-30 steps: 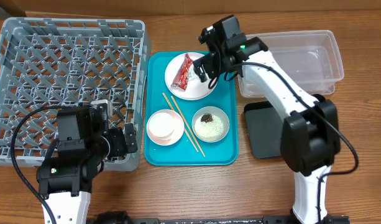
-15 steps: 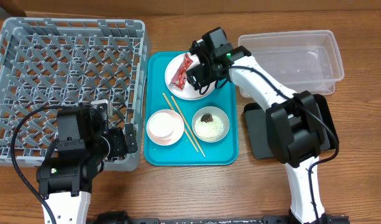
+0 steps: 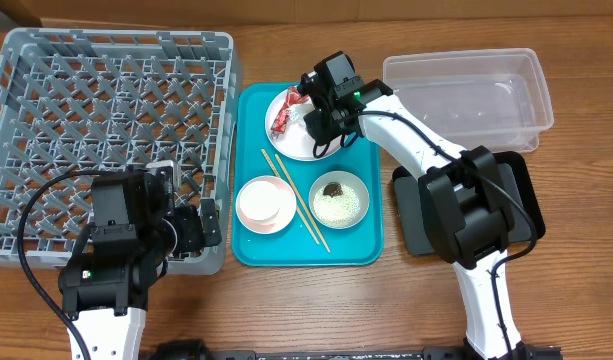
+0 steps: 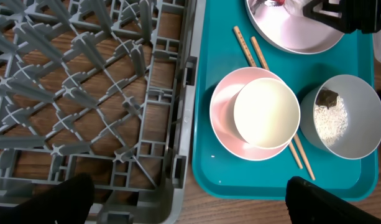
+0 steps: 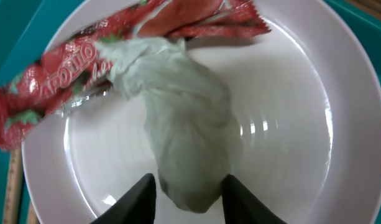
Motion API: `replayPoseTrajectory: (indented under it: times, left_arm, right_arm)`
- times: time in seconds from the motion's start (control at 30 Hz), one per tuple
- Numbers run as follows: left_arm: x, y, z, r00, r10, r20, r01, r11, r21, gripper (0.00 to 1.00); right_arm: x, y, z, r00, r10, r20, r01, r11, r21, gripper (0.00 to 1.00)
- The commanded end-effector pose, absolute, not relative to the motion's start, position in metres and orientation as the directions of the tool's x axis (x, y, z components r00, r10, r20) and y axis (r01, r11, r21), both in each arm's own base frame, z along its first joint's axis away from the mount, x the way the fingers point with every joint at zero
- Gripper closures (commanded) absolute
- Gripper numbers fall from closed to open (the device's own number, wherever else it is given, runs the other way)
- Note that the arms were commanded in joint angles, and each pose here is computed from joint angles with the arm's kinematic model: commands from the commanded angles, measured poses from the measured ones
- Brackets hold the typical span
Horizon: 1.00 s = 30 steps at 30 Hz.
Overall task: Sort waste into correct bins and load items into the dishwasher
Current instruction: 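Move the right gripper over the white plate and grasp the tissue, then carry the tissue with the right gripper into the clear bin and release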
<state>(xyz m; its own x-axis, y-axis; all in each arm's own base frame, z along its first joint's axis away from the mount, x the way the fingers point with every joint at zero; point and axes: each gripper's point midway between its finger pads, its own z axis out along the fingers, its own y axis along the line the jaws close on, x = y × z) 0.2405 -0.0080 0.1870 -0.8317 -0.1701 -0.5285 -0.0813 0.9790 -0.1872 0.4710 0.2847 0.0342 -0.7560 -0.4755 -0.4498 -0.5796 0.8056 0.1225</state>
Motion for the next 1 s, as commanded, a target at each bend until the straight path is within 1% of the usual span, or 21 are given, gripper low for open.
replayPoseTrajectory:
  times: [0.0,0.17,0.27,0.37,0.47,0.57,0.63,0.73,0.83,0.97]
  left_arm:
    - [0.244,-0.006,0.197,-0.814,-0.184,-0.551,-0.092,0.977,-0.19,0.0]
    - [0.244,-0.006,0.197,-0.814,-0.184,-0.551,-0.092,0.978,-0.189,0.0]
    - [0.244,-0.006,0.197,-0.814,-0.184,-0.551,-0.092,0.978,-0.189,0.0]
    - [0.244,-0.006,0.197,-0.814,-0.183,-0.551,-0.092,0.978,-0.189,0.0]
    - [0.244,-0.006,0.197,-0.814,-0.183,-0.551,-0.092,0.978,-0.189,0.0]
    - [0.244,-0.006,0.197,-0.814,-0.183,-0.551,-0.092,0.978,-0.189,0.0]
    - [0.244,-0.006,0.197,-0.814,-0.183,-0.551,-0.092,0.978,-0.189,0.0]
    - [0.244,-0.006,0.197,-0.814,-0.183,-0.551,-0.092,0.978,-0.189,0.0]
    - [0.244,-0.006,0.197,-0.814,-0.183,-0.551,-0.092,0.978,-0.189,0.0]
    - [0.244,-0.006,0.197,-0.814,-0.183,-0.551,-0.092,0.978,-0.189,0.0]
  right_arm:
    - [0.478,0.287,0.039,-0.752,-0.467,-0.465,-0.576,0.809,0.119,0.71]
    - [0.475,0.285,0.037,-0.759,-0.471,-0.45,-0.575,0.809,0.121,0.96]
    - [0.472,0.283,0.038,-0.768,-0.467,-0.439,-0.567,0.814,0.126,0.96]
    - [0.473,0.277,0.05,-0.783,-0.438,-0.441,-0.537,0.834,0.126,0.96]
    - [0.479,0.265,0.082,-0.781,-0.4,-0.48,-0.502,0.859,0.101,0.96]
    - [0.487,0.246,0.124,-0.758,-0.365,-0.541,-0.468,0.882,0.062,0.96]
    - [0.493,0.227,0.15,-0.759,-0.303,-0.576,-0.398,0.916,0.043,0.96]
    - [0.496,0.19,0.176,-0.775,-0.22,-0.593,-0.285,0.958,0.017,0.96]
    - [0.496,0.152,0.185,-0.8,-0.145,-0.582,-0.182,0.983,0.006,0.96]
    - [0.496,0.111,0.181,-0.839,-0.025,-0.544,-0.051,0.998,0.032,0.96]
